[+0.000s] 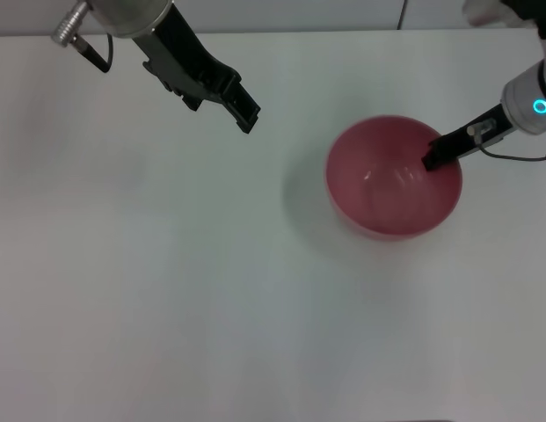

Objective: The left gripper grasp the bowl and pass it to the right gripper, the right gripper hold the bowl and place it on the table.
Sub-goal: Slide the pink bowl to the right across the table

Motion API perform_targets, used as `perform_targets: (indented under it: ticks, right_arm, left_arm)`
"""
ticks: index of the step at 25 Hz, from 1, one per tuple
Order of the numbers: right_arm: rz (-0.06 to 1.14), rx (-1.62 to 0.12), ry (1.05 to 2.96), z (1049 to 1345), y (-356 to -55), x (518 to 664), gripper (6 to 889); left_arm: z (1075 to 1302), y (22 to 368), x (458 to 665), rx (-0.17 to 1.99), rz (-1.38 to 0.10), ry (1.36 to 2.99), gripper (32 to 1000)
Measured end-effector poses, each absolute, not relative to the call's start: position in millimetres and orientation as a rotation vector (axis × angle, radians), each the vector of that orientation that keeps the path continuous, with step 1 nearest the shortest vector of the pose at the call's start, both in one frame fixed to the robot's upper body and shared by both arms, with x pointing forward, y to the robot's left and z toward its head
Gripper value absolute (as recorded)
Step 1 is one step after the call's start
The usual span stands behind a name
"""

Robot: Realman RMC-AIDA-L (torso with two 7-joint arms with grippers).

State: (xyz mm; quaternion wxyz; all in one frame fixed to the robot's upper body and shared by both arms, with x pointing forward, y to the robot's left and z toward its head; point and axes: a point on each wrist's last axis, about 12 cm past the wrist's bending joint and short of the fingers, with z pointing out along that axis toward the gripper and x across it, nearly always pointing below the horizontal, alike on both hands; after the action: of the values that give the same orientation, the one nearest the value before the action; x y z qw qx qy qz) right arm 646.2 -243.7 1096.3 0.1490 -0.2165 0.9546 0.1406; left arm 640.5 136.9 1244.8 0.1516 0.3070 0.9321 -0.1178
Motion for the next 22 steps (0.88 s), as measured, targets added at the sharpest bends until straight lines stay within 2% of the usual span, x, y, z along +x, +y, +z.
perform_targets:
  ticks: [22]
  right_arm:
    - [0.389,-0.564,2.769,1076,-252,635.9,27]
  left_arm:
    - [1243,136,641,0.877,-0.346,2.67,847]
